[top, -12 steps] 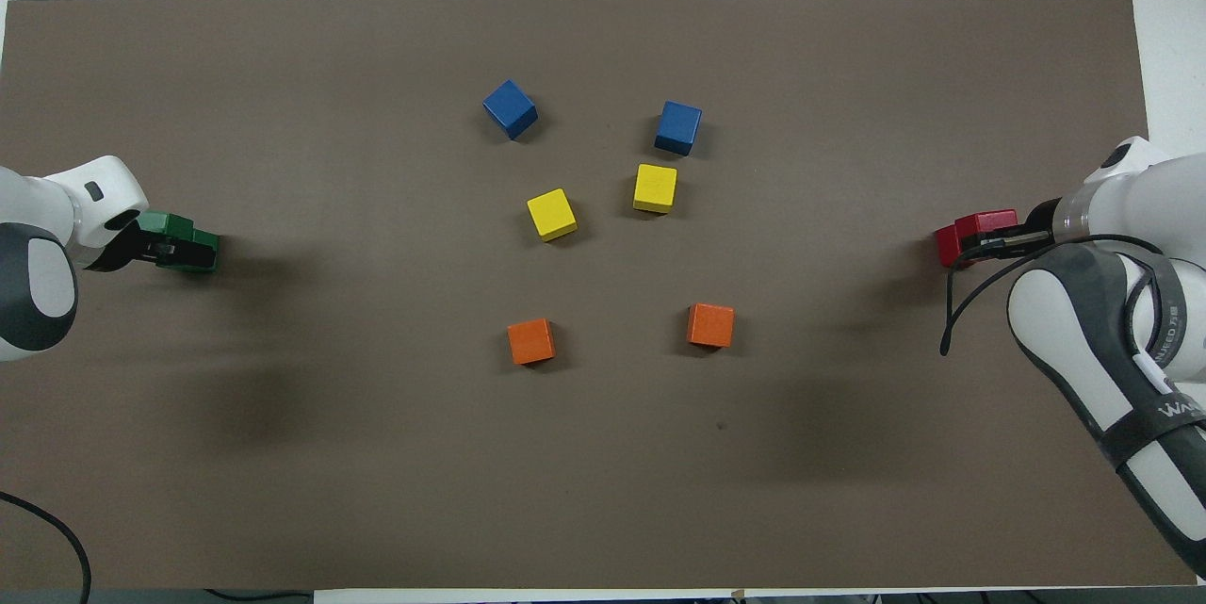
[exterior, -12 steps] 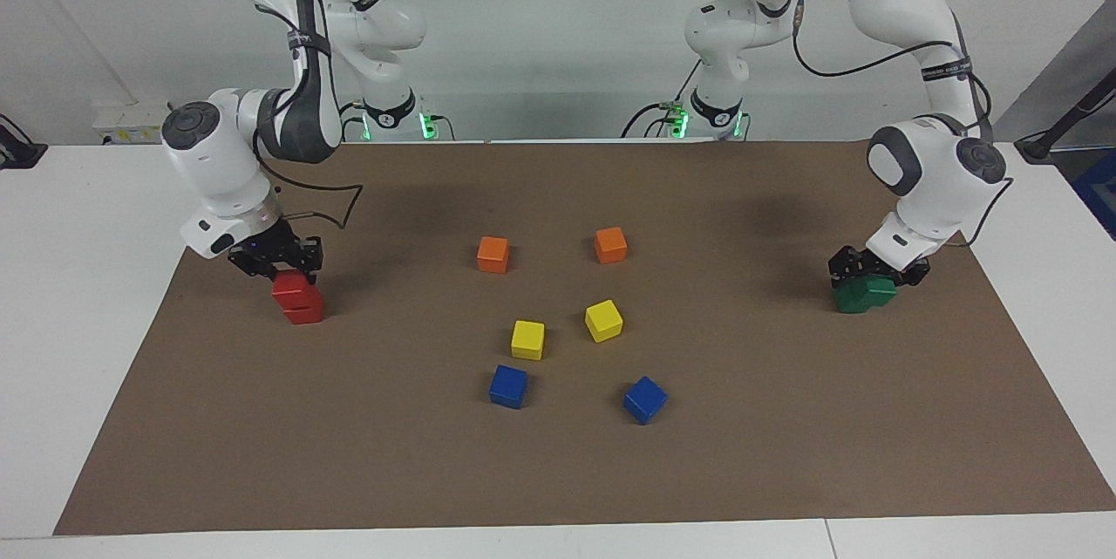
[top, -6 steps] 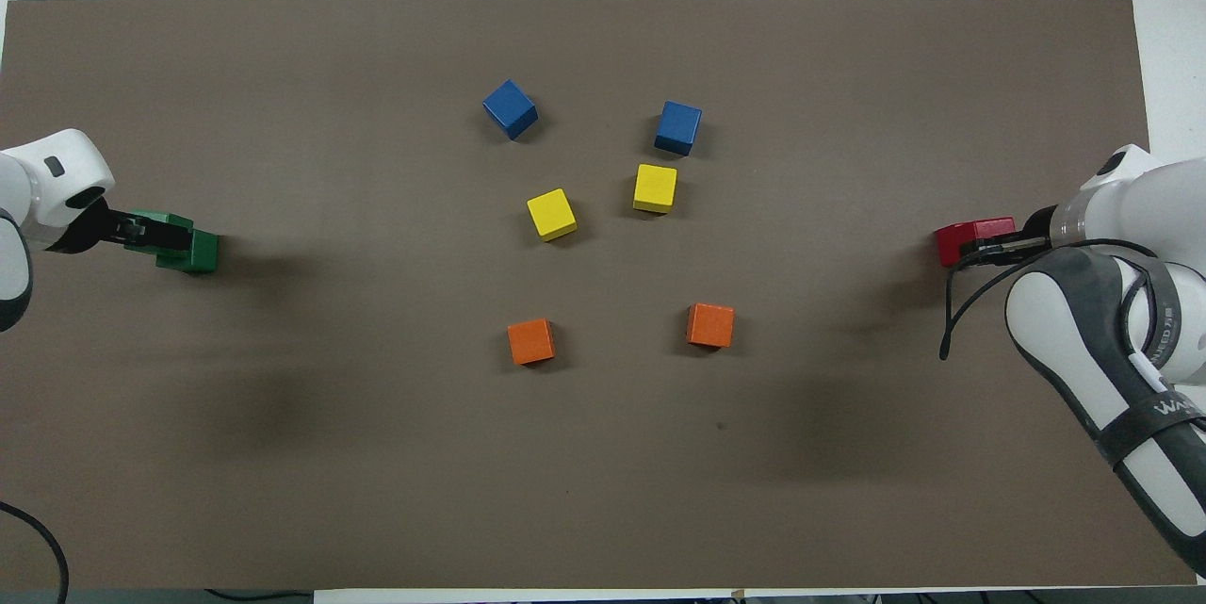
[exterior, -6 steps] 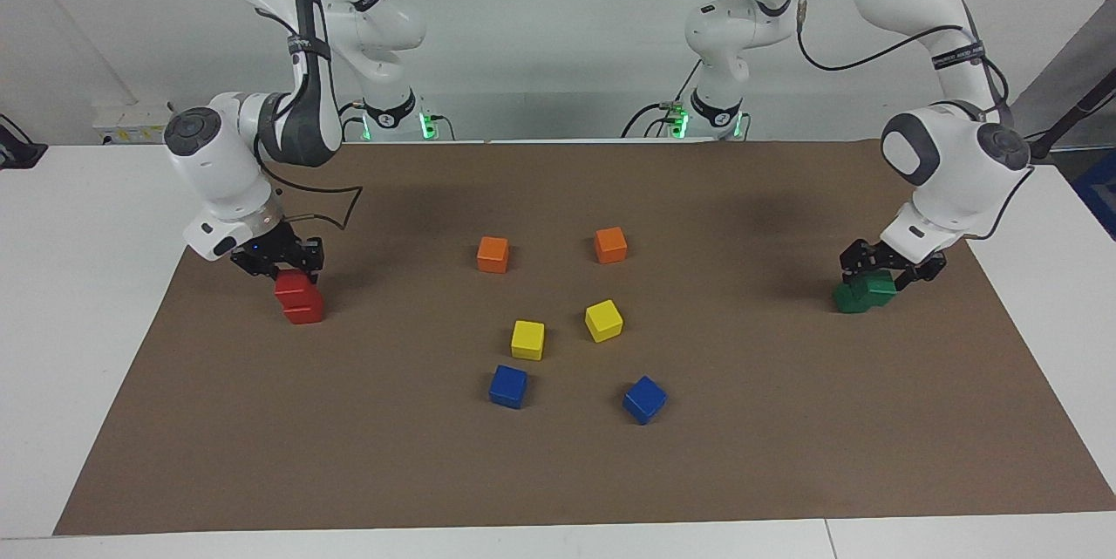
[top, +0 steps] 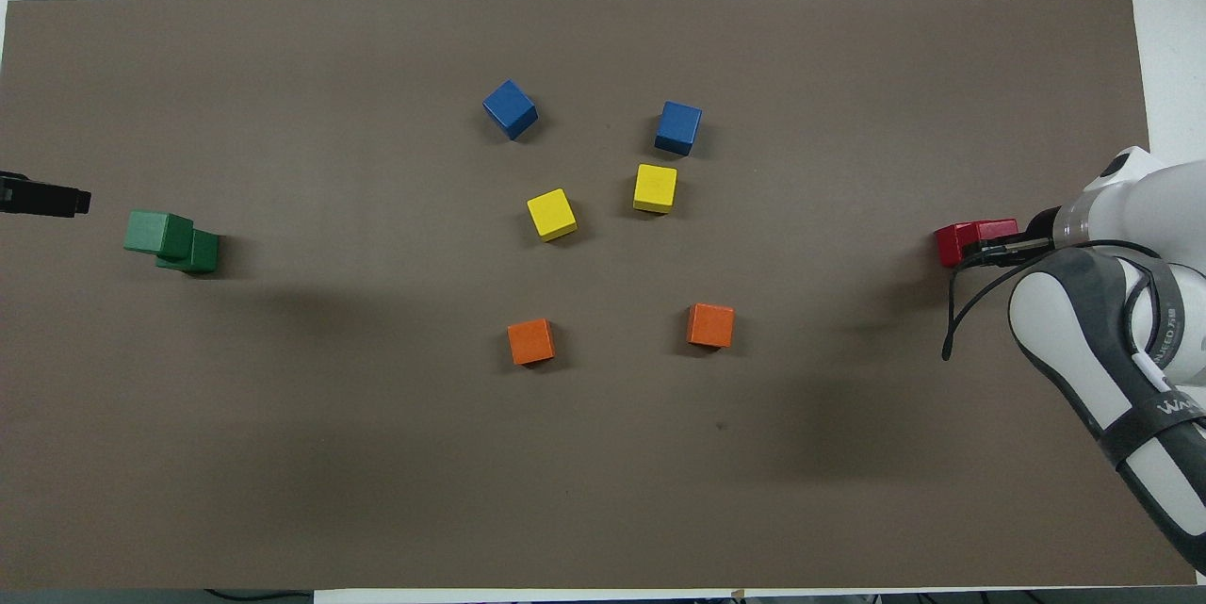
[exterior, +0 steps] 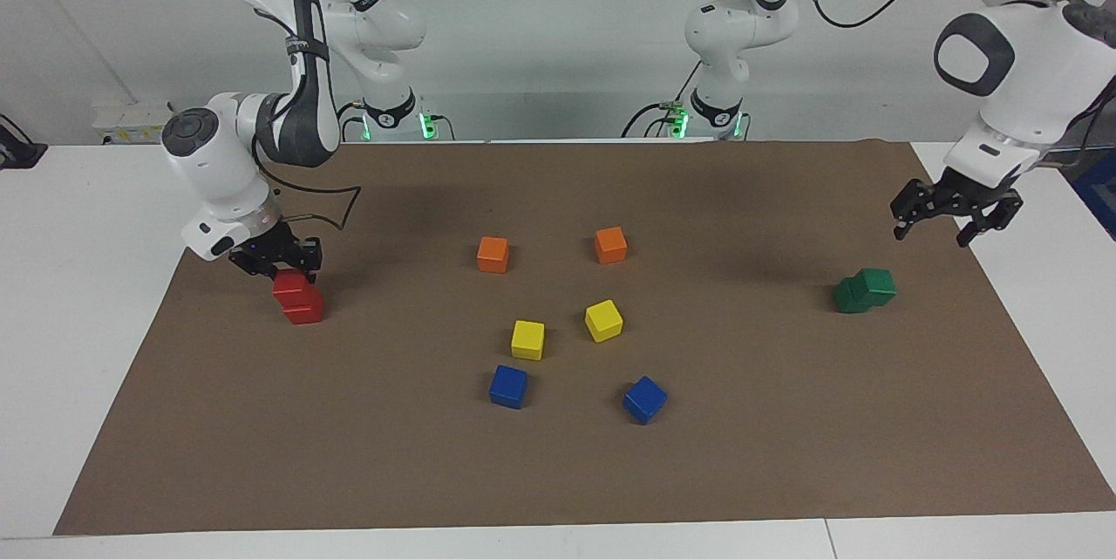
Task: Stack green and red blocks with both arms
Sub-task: 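Lower the red cube onto the other red cube and open the right gripper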
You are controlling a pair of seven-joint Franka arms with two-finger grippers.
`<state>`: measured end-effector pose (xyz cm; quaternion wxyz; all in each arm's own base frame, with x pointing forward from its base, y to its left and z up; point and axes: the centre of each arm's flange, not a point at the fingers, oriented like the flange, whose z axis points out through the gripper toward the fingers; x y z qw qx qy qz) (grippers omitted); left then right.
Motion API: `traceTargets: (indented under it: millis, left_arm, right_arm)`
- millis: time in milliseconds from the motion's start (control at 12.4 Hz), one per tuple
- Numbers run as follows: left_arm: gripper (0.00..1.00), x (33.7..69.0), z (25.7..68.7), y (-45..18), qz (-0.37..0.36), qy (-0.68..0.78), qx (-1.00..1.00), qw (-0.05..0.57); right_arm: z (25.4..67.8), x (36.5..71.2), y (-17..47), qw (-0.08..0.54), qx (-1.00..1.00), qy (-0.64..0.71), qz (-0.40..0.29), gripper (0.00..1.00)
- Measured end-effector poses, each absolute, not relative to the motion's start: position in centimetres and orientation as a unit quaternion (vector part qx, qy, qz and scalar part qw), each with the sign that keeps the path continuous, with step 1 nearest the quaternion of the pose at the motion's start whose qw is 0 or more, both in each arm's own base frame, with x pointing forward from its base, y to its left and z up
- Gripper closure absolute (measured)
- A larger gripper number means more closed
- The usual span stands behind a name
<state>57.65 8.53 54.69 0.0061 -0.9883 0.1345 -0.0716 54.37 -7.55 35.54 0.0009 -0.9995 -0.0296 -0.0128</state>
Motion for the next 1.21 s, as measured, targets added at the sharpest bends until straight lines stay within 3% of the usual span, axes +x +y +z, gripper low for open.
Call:
traceTargets:
  millis: [483, 966, 1047, 1208]
  left_arm:
    - [0.0, 55.3, 57.5, 2.1, -0.021, 0.018, -1.0, -0.013]
    - [0.0, 54.2, 57.7, 0.0, 0.014, 0.017, -1.0, -0.015]
    - [0.0, 54.2, 58.0, -0.2, 0.015, 0.018, -1.0, -0.015]
    - [0.0, 54.0, 59.2, -0.9, 0.019, 0.025, -0.999, -0.015]
  right_arm:
    - [35.2, 54.4, -7.6, -0.001, -0.999, -0.03, -0.022, 0.45]
    - [35.2, 54.4, -7.6, -0.001, -0.999, -0.028, -0.022, 0.44]
    - [35.2, 54.4, -7.6, -0.001, -0.999, -0.026, -0.022, 0.39]
    - [35.2, 54.4, -7.6, -0.001, -0.999, -0.025, -0.022, 0.11]
